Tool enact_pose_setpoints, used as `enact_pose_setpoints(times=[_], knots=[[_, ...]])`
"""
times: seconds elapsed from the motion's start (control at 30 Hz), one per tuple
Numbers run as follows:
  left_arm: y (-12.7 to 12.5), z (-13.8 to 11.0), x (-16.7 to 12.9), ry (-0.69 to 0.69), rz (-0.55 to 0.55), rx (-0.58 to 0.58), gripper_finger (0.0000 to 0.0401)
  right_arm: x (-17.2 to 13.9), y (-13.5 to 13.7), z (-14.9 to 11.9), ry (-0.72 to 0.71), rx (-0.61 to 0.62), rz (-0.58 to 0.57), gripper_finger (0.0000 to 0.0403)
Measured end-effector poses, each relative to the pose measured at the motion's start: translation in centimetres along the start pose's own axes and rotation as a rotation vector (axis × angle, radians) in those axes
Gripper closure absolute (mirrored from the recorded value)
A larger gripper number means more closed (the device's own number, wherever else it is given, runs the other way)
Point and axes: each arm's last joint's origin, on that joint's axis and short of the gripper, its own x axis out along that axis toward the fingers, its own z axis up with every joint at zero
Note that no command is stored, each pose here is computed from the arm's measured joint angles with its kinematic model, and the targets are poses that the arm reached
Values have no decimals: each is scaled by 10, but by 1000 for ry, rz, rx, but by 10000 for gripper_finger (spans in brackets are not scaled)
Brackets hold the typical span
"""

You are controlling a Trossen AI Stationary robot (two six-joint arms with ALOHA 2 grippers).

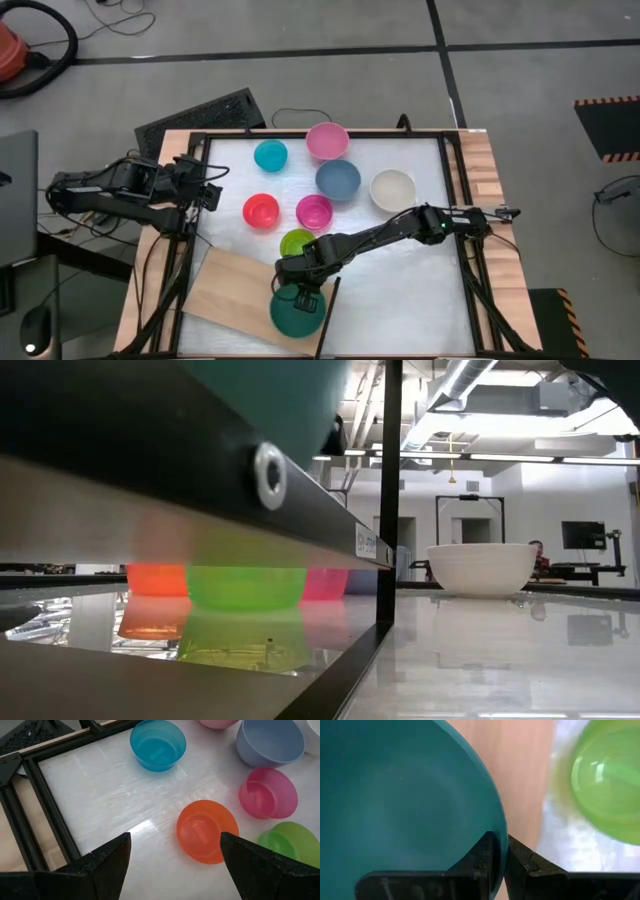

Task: Place and stack bowls onto a shelf
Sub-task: Put the dark green bowl on the shelf, then put the orange bowl on the shelf

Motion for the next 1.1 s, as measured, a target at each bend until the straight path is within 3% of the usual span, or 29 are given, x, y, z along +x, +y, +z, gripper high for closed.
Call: enact_pose_setpoints(times=[0.5,0.67,0.87,0.97,1.1], knots=[[0,0,0,1,0,0,111,-6,-7,6,7,6,31,192],[0,0,0,1,0,-2,111,-26,-10,9,-30,-1,56,188],[0,0,0,1,-1,-18,111,-80,-20,13,-134,-21,79,198],[-1,0,0,6,-16,-53,111,-110,-30,14,-226,-10,30,201],[-17,1,12,0,-119,-78,111,-139,-46,14,-304,7,-71,202]])
